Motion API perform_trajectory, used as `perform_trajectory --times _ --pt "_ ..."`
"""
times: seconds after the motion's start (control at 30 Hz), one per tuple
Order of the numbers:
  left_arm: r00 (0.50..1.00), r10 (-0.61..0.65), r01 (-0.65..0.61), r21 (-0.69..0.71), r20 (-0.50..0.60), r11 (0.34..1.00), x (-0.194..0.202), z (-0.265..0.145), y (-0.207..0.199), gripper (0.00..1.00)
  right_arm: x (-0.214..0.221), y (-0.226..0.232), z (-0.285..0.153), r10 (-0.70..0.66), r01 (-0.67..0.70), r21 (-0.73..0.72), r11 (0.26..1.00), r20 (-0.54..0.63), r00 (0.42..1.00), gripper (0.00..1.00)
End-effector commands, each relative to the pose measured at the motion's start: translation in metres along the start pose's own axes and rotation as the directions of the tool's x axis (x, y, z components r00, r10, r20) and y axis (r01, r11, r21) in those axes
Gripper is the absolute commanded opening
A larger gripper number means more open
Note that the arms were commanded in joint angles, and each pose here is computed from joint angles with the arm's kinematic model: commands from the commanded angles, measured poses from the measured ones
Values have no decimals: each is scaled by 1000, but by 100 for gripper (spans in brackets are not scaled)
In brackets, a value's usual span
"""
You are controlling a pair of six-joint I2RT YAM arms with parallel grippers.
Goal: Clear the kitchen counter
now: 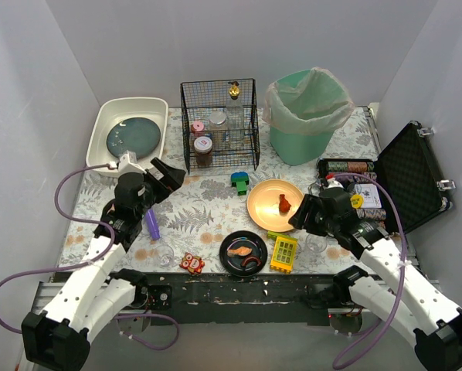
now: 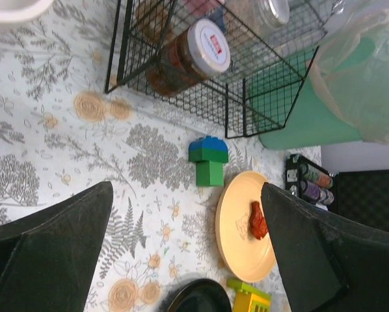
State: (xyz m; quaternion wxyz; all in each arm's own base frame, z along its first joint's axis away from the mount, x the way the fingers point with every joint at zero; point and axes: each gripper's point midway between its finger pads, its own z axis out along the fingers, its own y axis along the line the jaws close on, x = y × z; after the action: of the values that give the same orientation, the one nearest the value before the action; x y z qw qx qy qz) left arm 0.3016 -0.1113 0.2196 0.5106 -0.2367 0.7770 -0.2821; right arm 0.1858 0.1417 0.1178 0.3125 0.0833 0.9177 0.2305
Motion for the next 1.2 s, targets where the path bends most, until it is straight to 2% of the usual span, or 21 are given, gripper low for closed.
perform_trajectory --times 0.0,0.3,0.57,1.03,1.17 --pt "997 -30 33 36 -77 999 26 -11 5 98 -12 -7 12 2 -4 37 999 61 998 62" --pt "995 -44 50 63 -88 997 36 -22 10 98 -6 -19 40 48 -53 100 994 49 998 56" --pt "996 -38 44 68 -85 997 36 -28 11 98 -6 -41 55 40 -43 246 968 18 999 50" --pt "995 -50 55 65 -88 996 39 -36 14 98 -10 -43 80 110 -113 257 960 26 994 46" --pt "995 -55 60 63 -89 996 39 -37 14 98 -8 -46 86 136 -137 256 957 23 990 42"
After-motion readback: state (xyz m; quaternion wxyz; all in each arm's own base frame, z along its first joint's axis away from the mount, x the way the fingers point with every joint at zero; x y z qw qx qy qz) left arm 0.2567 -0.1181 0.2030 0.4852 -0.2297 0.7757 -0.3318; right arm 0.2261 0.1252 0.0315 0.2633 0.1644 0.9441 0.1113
